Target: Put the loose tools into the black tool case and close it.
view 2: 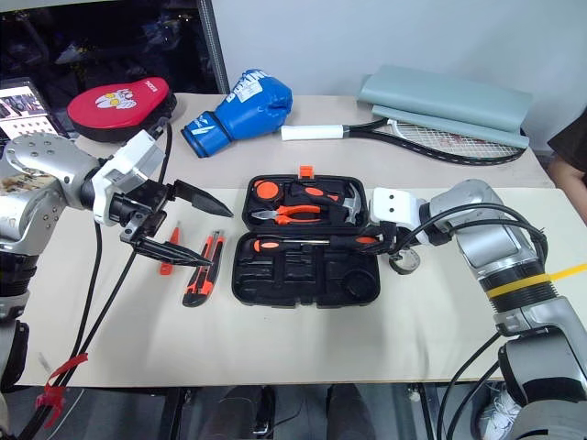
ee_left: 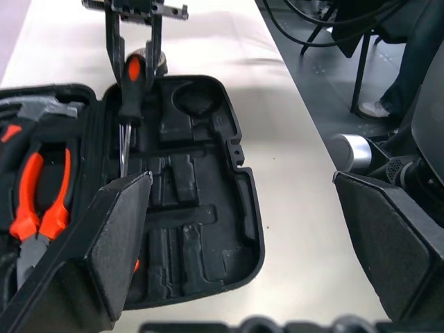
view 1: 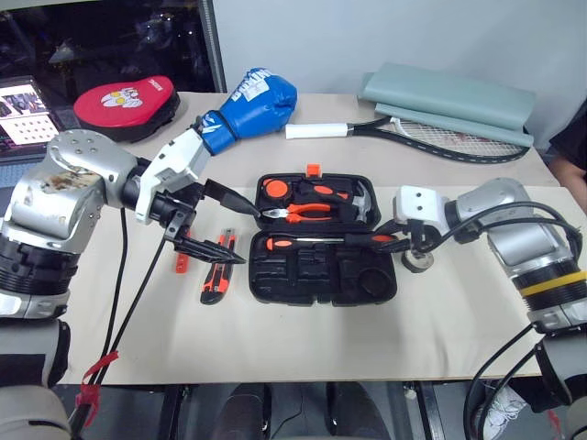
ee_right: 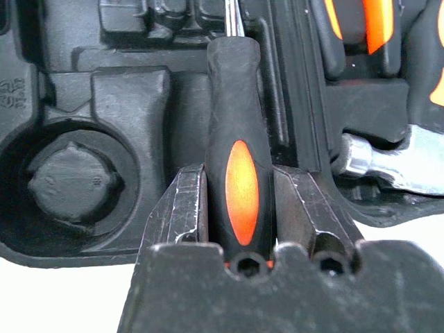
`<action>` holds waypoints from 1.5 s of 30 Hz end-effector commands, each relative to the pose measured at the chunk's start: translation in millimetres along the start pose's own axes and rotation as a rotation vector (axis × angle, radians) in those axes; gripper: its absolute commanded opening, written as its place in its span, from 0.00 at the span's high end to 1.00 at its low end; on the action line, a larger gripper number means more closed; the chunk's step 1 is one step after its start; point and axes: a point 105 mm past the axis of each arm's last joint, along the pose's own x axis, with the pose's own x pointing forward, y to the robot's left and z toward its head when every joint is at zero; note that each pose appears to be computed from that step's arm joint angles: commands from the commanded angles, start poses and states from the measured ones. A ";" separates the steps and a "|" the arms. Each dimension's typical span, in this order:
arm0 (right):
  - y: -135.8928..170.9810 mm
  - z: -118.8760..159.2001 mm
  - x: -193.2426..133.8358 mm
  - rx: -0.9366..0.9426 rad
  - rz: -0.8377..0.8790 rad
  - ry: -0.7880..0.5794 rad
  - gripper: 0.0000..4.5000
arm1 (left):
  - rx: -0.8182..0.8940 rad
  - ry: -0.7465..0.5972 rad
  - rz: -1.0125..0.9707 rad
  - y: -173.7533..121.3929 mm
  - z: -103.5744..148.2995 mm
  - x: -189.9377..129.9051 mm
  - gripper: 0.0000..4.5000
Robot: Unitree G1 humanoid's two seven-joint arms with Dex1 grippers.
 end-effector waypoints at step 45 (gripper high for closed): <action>-4.9 36.8 14.9 0.101 -0.053 -0.145 0.61 | 0.068 0.006 0.011 4.6 7.2 3.8 0.00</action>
